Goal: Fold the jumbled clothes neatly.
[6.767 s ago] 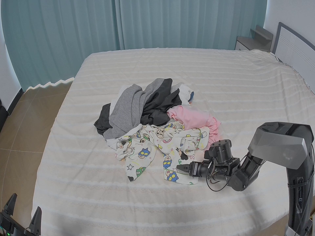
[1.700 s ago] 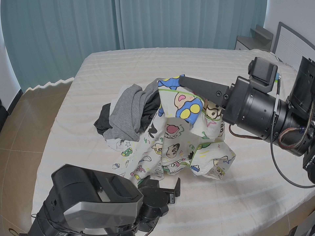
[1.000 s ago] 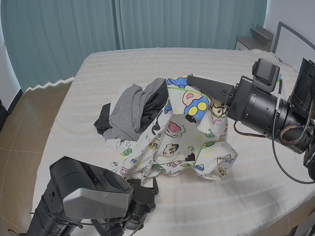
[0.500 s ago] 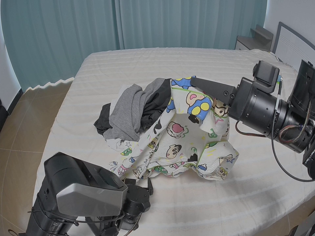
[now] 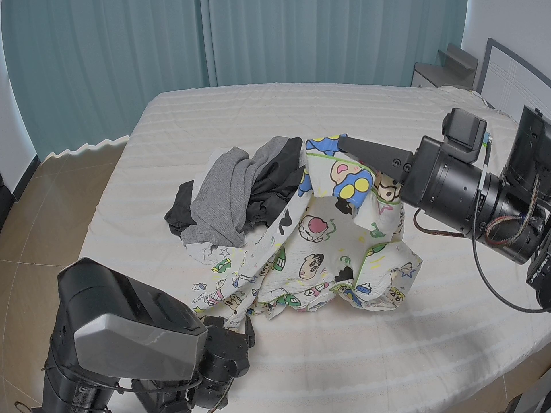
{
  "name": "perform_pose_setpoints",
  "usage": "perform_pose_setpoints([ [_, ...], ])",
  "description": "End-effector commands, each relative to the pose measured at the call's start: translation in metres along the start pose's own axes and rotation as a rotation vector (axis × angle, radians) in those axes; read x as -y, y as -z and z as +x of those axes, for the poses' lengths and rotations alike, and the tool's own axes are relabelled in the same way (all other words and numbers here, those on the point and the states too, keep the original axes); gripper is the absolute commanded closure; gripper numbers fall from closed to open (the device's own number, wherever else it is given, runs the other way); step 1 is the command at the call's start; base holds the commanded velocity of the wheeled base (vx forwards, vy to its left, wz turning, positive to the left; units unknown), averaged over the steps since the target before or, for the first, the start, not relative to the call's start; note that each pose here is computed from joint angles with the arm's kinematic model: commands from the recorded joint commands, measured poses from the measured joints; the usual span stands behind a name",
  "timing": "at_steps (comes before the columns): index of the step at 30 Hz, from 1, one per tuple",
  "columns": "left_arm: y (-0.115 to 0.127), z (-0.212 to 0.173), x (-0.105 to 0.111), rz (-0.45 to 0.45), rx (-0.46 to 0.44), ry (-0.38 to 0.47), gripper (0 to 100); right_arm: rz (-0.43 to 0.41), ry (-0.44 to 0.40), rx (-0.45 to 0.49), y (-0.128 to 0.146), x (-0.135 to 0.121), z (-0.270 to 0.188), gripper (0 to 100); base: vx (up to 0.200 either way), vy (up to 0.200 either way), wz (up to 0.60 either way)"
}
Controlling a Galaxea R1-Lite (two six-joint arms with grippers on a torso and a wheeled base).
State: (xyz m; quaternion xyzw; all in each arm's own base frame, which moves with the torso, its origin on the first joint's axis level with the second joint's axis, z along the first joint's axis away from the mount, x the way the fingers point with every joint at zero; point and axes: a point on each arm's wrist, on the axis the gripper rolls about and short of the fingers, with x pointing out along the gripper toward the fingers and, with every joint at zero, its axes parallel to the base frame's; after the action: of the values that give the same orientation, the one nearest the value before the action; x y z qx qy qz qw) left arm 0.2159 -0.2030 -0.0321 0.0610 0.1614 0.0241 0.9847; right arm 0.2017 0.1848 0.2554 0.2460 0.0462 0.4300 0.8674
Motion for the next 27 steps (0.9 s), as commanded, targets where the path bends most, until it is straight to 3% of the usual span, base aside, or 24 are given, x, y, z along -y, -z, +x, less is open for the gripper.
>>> perform_pose_setpoints([
  [1, -0.006, 0.004, 0.001, -0.038, 0.024, 0.004, 0, 0.001, 0.001, -0.008, 0.002, 0.001, 0.001, 100, 0.000, 0.000, 0.00],
  [7, -0.012, 0.015, 0.007, -0.074, 0.034, 0.073, 0, 0.001, -0.002, -0.010, 0.002, 0.001, 0.001, 100, 0.000, 0.000, 0.00],
  [13, -0.007, 0.023, 0.002, -0.066, 0.019, 0.053, 0, 0.001, -0.001, -0.009, 0.002, 0.001, 0.001, 100, 0.000, 0.000, 0.00],
  [14, -0.007, 0.023, 0.001, -0.069, 0.018, 0.050, 100, 0.001, 0.000, -0.010, 0.002, 0.001, 0.001, 100, 0.000, 0.000, 0.00],
  [23, 0.005, 0.011, -0.019, -0.011, -0.055, 0.017, 100, -0.001, 0.022, 0.000, -0.001, 0.007, 0.001, 100, 0.000, 0.000, 0.00],
  [27, -0.004, 0.007, -0.024, -0.066, -0.038, 0.016, 100, -0.003, 0.034, 0.006, -0.002, 0.009, -0.001, 100, 0.000, 0.000, 0.00],
])
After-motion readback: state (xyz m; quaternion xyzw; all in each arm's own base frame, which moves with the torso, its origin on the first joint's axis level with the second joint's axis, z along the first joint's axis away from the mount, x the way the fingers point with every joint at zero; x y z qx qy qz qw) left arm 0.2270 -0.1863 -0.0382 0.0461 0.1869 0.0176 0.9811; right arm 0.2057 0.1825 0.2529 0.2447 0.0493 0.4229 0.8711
